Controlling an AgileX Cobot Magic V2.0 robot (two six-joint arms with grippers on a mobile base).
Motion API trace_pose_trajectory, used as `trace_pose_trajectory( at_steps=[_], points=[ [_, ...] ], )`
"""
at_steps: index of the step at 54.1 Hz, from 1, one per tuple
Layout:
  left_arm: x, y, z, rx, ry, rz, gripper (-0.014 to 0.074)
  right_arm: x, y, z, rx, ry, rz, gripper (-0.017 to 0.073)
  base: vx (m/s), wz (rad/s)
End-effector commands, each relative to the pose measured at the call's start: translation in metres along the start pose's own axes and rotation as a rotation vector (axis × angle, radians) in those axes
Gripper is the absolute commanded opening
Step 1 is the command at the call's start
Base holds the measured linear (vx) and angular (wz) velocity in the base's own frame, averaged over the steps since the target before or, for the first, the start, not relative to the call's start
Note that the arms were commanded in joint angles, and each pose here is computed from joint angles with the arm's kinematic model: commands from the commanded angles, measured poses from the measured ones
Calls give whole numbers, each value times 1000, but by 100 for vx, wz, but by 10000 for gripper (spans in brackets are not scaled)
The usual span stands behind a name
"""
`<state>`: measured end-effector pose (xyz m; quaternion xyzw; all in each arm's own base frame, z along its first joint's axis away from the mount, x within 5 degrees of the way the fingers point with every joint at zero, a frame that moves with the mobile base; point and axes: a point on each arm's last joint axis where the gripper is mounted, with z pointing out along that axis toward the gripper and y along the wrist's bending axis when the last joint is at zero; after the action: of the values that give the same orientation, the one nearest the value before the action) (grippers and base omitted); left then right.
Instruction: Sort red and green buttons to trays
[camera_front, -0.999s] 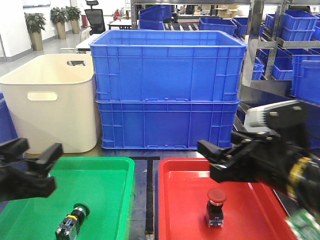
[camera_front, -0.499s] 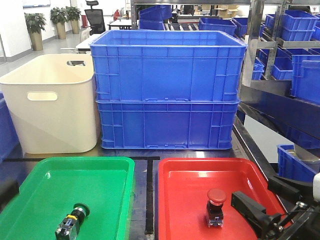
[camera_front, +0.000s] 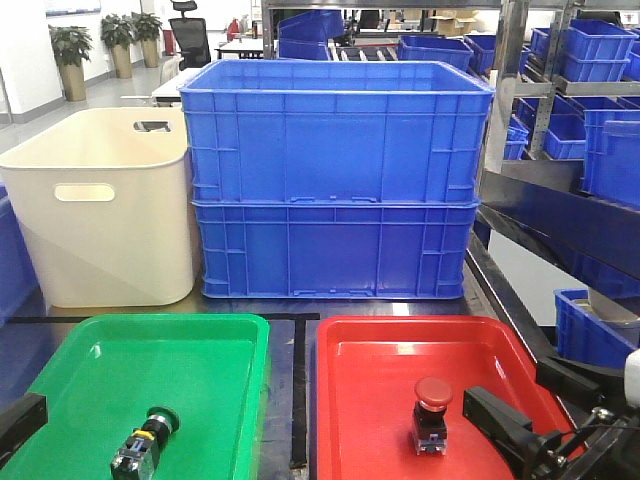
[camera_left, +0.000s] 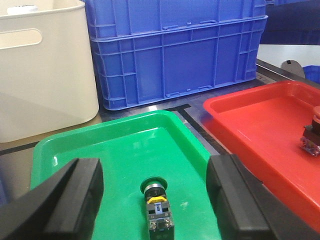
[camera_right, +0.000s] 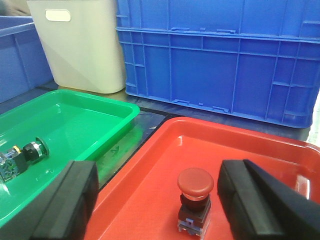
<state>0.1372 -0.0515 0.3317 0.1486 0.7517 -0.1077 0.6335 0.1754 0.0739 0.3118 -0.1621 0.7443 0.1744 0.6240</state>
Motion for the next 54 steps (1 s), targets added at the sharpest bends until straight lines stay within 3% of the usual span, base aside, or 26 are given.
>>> trace_pose_trajectory(
  at_steps=[1,11,16,34,46,54],
  points=[
    [-18,1,-3,-9,-118,-3,565,-13,3,-3,-28,-56,-4,547,0,0],
    [-7,1,-7,-14,-117,1,563,-13,3,-3,-28,-56,-3,547,0,0],
    [12,6,-18,-55,-112,-5,534,-13,3,-3,-28,-56,-3,547,0,0],
    [97,15,-70,-297,-220,-23,195,-13,2,-3,-23,-54,-3,547,0,0],
    [144,12,-71,-326,-182,-32,6,-13,2,-3,-23,-54,-1,547,0,0],
    [148,12,-70,-318,-119,-42,-8,-13,2,-3,-21,-53,-1,547,0,0]
  ],
)
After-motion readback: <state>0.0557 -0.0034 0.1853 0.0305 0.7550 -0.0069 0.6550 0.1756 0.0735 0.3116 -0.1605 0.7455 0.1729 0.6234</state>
